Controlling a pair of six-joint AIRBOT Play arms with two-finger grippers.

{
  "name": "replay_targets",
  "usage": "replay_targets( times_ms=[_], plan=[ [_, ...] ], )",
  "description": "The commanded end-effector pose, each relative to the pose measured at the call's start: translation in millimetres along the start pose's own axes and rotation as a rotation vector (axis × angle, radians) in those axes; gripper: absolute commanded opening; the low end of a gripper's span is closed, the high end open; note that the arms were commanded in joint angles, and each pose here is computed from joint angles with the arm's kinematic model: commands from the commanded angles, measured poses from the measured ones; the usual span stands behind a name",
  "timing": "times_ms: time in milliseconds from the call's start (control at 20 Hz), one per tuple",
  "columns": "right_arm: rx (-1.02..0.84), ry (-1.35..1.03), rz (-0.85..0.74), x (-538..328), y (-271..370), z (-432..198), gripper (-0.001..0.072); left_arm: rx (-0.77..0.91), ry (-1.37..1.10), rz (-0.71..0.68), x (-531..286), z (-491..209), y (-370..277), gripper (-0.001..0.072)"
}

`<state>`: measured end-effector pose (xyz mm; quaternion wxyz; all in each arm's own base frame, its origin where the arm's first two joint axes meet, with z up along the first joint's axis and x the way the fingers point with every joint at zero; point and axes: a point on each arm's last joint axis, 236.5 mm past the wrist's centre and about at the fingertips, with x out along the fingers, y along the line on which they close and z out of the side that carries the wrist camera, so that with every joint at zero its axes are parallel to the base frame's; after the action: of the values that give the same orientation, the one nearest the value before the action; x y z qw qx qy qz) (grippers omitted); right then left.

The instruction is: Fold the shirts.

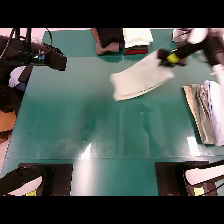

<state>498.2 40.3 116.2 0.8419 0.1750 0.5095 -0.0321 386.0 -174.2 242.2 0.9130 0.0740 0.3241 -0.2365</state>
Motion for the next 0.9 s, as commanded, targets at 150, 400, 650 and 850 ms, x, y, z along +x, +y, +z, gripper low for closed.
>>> replay_targets(
  times_ms=[150, 400, 650, 850],
  plan=[
    [0.285, -0.166, -0.195, -83, -191, 47, 0.0017, -0.019, -0.009, -0.013, 1, 2, -7, 0.0024],
    [0.432, -0.277, -0.116, -110, -247, 64, 0.0017, -0.064, -0.011, -0.029, 1, 3, -10, 0.0025],
    [0.477, -0.376, -0.048, -137, -255, 83, 0.0017, -0.078, -0.013, -0.056, 0, 4, -17, 0.0025],
    [0.394, -0.500, -0.037, -195, -235, 109, 0.0017, -0.079, -0.013, -0.059, 0, 4, -17, 0.0025]
  ],
)
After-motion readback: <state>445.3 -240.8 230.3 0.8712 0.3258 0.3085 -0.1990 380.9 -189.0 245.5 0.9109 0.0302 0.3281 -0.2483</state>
